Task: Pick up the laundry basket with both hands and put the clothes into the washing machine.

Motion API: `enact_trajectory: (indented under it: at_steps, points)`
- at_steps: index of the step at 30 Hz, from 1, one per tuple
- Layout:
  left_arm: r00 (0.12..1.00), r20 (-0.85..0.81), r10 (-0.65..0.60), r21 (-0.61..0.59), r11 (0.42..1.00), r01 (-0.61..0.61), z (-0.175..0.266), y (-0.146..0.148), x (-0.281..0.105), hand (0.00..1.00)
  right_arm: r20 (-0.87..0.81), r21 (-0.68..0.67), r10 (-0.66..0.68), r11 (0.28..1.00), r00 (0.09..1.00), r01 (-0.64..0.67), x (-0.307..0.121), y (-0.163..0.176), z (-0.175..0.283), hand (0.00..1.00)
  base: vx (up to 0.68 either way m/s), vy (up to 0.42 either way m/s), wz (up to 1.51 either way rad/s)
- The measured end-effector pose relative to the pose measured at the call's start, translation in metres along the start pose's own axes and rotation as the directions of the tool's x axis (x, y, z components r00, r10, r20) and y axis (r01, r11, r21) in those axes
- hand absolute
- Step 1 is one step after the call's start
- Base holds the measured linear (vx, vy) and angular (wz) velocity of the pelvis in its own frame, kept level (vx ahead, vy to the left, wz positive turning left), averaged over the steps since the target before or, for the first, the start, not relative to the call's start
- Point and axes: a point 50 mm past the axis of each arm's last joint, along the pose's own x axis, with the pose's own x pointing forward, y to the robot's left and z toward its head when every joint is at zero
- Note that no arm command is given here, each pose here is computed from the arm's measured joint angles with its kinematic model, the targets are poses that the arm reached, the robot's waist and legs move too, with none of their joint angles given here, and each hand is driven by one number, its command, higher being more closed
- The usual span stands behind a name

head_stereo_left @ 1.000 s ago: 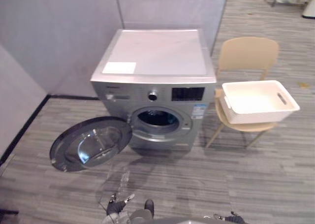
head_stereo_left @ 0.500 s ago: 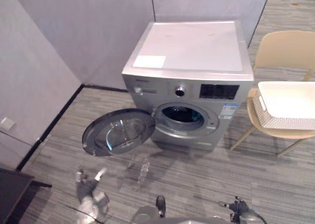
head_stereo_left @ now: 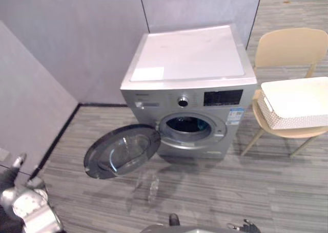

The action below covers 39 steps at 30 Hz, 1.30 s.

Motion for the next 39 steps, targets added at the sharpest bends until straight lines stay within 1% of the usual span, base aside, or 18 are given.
enact_trajectory:
  at_steps: [3,4,6,7,9,10,12,15,18,20,22,26,28,29,32,33,35,39]
  points:
    - [0.998,0.060,-0.005,0.003,1.000,0.005,0.028,-0.011,0.043,0.00,0.140,-0.108,0.077,0.992,0.987,-0.062,0.002,0.017,0.042,0.00,0.00,-0.120,-0.16]
    - [0.997,0.066,-0.026,-0.013,1.000,0.027,0.042,-0.020,0.059,0.00,0.201,-0.126,0.097,0.989,0.975,-0.073,0.001,0.024,0.058,0.00,-0.04,-0.142,-0.10]
    - [0.995,0.063,-0.073,-0.048,0.996,0.076,0.058,-0.034,0.075,0.00,0.265,-0.138,0.112,0.987,0.958,-0.077,-0.002,0.029,0.075,0.00,-0.06,-0.140,-0.03]
    - [0.988,0.055,-0.146,-0.099,0.984,0.151,0.077,-0.054,0.084,0.00,0.308,-0.122,0.107,0.990,0.945,-0.072,-0.004,0.028,0.085,0.00,-0.06,-0.123,0.00]
    - [0.976,0.082,-0.204,-0.140,0.967,0.214,0.099,-0.072,0.086,0.00,0.349,-0.099,0.098,0.993,0.932,-0.068,-0.007,0.027,0.094,0.00,-0.08,-0.104,0.13]
    - [0.963,0.123,-0.238,-0.158,0.954,0.256,0.122,-0.084,0.087,0.00,0.387,-0.081,0.086,0.995,0.918,-0.059,-0.009,0.026,0.101,0.00,-0.11,-0.094,0.18]
    - [0.947,0.187,-0.260,-0.168,0.942,0.291,0.154,-0.094,0.089,0.00,0.434,-0.042,0.073,0.997,0.898,-0.061,-0.014,0.028,0.110,0.00,-0.07,-0.066,0.03]
    - [0.925,0.259,-0.279,-0.180,0.927,0.330,0.193,-0.099,0.094,0.00,0.463,-0.018,0.074,0.997,0.883,-0.074,-0.019,0.034,0.110,0.00,0.00,-0.063,-0.04]
    - [0.906,0.323,-0.273,-0.186,0.921,0.344,0.229,-0.095,0.099,0.00,0.514,-0.046,0.105,0.994,0.851,-0.094,-0.027,0.043,0.119,0.00,0.03,-0.071,-0.07]
    - [0.900,0.354,-0.257,-0.188,0.923,0.337,0.246,-0.085,0.105,0.00,0.586,-0.059,0.127,0.992,0.801,-0.113,-0.037,0.049,0.135,0.00,-0.01,-0.090,-0.19]
    - [0.889,0.417,-0.190,-0.196,0.936,0.293,0.270,-0.067,0.110,0.00,0.678,-0.030,0.118,0.991,0.726,-0.133,-0.052,0.050,0.153,0.00,-0.05,-0.123,-0.20]
    - [0.893,0.429,-0.135,-0.181,0.956,0.231,0.282,-0.048,0.119,0.00,0.764,-0.004,0.096,0.990,0.638,-0.144,-0.071,0.045,0.170,0.00,-0.02,-0.082,-0.17]
    - [0.905,0.412,-0.105,-0.190,0.961,0.198,0.279,-0.038,0.125,0.00,0.787,0.003,0.086,0.990,0.610,-0.143,-0.077,0.043,0.171,0.00,0.00,-0.045,-0.19]
    - [0.913,0.397,-0.096,-0.197,0.962,0.187,0.276,-0.034,0.128,0.00,0.787,0.003,0.086,0.990,0.611,-0.143,-0.077,0.043,0.170,0.00,0.02,-0.016,-0.27]
    - [0.942,0.316,-0.110,-0.226,0.956,0.187,0.243,-0.022,0.141,0.00,0.756,-0.009,0.111,0.987,0.645,-0.160,-0.074,0.046,0.160,0.00,0.04,0.019,-0.27]
    - [0.944,0.306,-0.122,-0.229,0.953,0.198,0.237,-0.019,0.144,0.00,0.748,-0.012,0.118,0.986,0.653,-0.165,-0.073,0.046,0.158,0.00,0.07,0.038,-0.30]
    - [0.944,0.266,-0.197,-0.197,0.947,0.253,0.212,-0.014,0.149,0.00,0.720,-0.027,0.144,0.983,0.679,-0.179,-0.069,0.048,0.153,0.00,0.08,0.044,-0.28]
    - [0.918,0.161,-0.362,-0.055,0.925,0.375,0.162,-0.017,0.150,0.00,0.655,-0.075,0.196,0.978,0.730,-0.195,-0.060,0.050,0.141,0.00,0.05,0.057,-0.14]
